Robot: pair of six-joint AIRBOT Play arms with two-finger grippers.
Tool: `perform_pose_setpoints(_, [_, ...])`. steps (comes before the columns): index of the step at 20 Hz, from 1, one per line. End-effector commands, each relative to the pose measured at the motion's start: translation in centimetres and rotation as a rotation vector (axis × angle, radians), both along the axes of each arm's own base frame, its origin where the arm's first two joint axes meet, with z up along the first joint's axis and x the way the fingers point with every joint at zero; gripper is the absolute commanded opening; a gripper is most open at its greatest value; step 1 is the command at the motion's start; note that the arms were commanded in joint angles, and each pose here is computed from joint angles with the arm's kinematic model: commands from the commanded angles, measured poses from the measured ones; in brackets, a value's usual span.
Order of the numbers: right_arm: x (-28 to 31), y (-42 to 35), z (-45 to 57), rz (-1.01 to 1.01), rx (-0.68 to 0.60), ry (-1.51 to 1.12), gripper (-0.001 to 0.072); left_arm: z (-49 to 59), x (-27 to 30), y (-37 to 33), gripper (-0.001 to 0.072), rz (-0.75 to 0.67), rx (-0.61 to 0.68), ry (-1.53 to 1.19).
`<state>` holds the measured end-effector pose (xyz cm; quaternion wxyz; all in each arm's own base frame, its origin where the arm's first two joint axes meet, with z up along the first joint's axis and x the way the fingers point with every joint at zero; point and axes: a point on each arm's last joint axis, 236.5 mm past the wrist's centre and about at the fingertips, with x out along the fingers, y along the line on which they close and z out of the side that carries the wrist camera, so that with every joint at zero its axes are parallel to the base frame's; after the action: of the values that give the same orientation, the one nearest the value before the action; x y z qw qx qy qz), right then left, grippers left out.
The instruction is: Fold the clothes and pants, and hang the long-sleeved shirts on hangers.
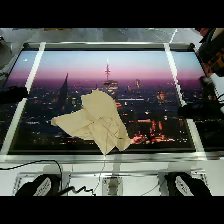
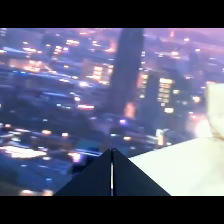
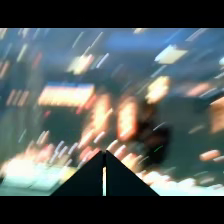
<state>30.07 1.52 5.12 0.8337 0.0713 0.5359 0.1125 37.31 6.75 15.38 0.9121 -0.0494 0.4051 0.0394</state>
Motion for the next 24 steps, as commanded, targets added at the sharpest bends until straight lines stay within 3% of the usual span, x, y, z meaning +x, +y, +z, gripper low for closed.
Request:
perform_pose_setpoints(1, [-3.8, 8.2, -3.7, 0.186, 0.235, 0.104, 0.0039, 0.2, 0.2, -1.0, 0.0014, -0.011, -0.047, -0.013])
perform_pose_setpoints(2, [-4.4, 9.7, -5.1, 0.206, 0.248, 0.116, 0.0133, 0.2, 0.2, -1.0, 0.0014, -0.011, -0.047, -0.013])
perform_pose_setpoints(3, [-5.0, 11.0, -6.7, 0.234, 0.236, 0.123, 0.0341, 0.2, 0.2, -1.0, 0.0014, -0.011, -0.047, -0.013])
perform_pose_setpoints(4, [-5.6, 12.2, -7.9, 0.266, 0.224, 0.125, 0.0492, 0.2, 0.2, -1.0, 0.0014, -0.011, -0.047, -0.013])
perform_pose_setpoints(11, [-5.7, 19.8, -11.7, 0.410, 0.160, 0.063, 0.0513, 0.2, 0.2, -1.1, 0.0014, -0.012, -0.051, -0.011])
perform_pose_setpoints(24, [-5.3, 22.2, -14.7, 0.647, -0.022, -0.065, 0.0506, -0.7, -0.7, -1.5, 0.0014, -0.022, -0.062, 0.039])
